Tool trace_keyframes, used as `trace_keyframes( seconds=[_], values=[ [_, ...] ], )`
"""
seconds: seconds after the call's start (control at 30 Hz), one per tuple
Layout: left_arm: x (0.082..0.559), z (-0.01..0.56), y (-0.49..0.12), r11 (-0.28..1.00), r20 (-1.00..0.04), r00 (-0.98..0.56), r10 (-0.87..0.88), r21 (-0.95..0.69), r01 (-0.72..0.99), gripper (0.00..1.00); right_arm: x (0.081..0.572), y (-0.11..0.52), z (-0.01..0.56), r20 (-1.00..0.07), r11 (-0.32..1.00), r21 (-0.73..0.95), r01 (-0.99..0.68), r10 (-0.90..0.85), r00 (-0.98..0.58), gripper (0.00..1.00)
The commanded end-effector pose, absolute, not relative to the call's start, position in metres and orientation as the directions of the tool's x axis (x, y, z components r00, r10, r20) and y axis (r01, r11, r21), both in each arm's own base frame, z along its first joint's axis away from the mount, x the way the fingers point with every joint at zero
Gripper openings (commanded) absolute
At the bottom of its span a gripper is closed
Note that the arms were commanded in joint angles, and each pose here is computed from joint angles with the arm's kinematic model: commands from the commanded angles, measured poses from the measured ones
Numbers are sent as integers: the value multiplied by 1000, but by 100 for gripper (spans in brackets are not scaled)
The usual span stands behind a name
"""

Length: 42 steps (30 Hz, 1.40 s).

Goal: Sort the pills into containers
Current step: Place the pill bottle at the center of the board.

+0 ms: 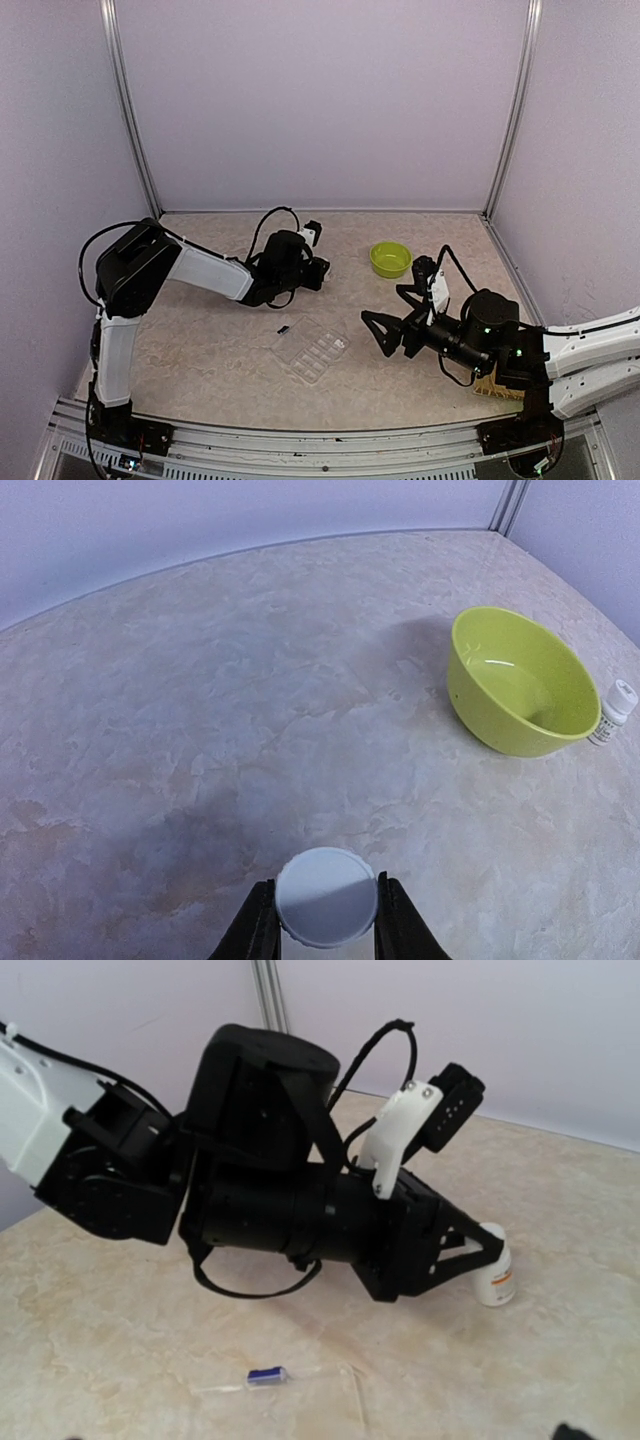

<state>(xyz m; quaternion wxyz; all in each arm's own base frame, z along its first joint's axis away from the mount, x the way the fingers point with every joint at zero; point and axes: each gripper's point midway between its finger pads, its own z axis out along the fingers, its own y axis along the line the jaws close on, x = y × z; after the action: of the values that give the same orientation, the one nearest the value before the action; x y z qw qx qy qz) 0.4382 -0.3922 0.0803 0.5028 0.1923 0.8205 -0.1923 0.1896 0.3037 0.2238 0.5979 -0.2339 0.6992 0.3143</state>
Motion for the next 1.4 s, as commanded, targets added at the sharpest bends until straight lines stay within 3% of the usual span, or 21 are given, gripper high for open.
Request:
trace_keyframes(
  seconds=[0.0,0.2,0.4,0.7,1.13,1.37],
  values=[
    [447,79,-394,862,-901,-412,138,-96,498,15,195,298,220,-981,715,169,-678,58,-183,100],
    [445,77,-395,857,-897,-419,140,-102,505,17,195,296,218,-980,718,176,-673,64,-188,100],
    [444,76,-395,855,-895,-424,139,-108,508,26,195,292,219,-978,720,188,-668,78,-192,100],
    [439,101,-398,836,-907,-408,105,-142,530,57,204,277,218,-973,764,206,-611,96,-209,100],
    [401,177,-385,767,-932,-361,-29,-252,590,98,258,200,198,-931,906,307,-291,223,-289,100],
    [362,204,-372,738,-936,-345,-75,-285,612,99,280,169,177,-906,927,336,-165,270,-327,99]
  ],
)
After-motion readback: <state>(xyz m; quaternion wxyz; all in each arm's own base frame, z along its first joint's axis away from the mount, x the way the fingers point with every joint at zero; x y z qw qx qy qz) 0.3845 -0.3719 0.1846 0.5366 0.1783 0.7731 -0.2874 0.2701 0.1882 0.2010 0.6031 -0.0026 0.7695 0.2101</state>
